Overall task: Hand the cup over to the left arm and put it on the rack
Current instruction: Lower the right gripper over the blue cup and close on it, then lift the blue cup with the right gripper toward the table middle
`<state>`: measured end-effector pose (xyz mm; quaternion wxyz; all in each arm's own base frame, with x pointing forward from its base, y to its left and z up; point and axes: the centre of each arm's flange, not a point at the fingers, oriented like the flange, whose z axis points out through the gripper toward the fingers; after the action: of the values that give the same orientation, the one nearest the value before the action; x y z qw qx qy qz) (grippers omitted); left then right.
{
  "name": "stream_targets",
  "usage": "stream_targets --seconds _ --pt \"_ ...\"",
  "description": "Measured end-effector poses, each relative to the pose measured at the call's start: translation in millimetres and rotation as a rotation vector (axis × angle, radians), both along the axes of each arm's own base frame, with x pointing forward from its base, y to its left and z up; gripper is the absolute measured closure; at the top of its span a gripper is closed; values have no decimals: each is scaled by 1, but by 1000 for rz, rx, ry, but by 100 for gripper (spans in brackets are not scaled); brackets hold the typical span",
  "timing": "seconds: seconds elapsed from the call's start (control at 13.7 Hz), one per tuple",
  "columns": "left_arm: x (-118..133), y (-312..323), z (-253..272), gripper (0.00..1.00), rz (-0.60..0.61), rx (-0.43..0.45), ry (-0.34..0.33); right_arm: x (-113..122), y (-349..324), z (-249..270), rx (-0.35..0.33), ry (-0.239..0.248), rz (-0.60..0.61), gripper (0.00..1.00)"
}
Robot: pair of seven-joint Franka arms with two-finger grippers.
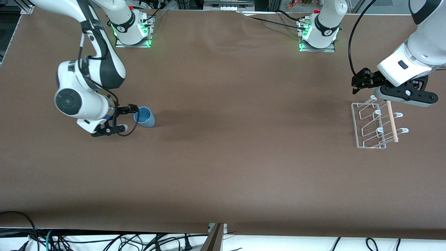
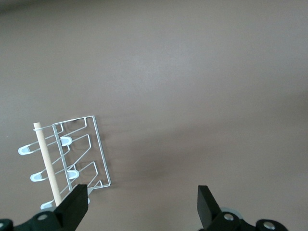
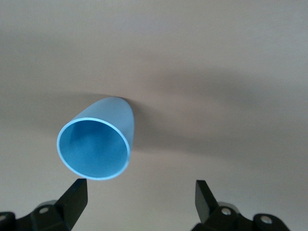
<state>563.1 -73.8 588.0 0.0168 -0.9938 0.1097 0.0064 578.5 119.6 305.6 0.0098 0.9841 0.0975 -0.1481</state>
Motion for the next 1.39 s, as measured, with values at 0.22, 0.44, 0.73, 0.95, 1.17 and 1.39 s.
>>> stream_targets --seconds 0.22,0.44,0.73,0.95,1.17,1.39 --pt "1 0 0 0 0 -1 -3 -1 0 -23 -4 32 5 1" --pt "1 0 -1 0 0 -1 -3 1 1 -38 -3 35 5 1" --pt "1 0 -1 0 0 -1 -2 0 12 -64 -4 47 23 14" --pt "1 0 -1 0 0 -1 -2 0 17 -75 -4 51 32 51" --pt "1 0 -1 0 0 -1 -2 8 19 -66 1 27 31 82" --pt "1 0 -1 0 0 -1 -2 14 19 -58 3 17 28 95"
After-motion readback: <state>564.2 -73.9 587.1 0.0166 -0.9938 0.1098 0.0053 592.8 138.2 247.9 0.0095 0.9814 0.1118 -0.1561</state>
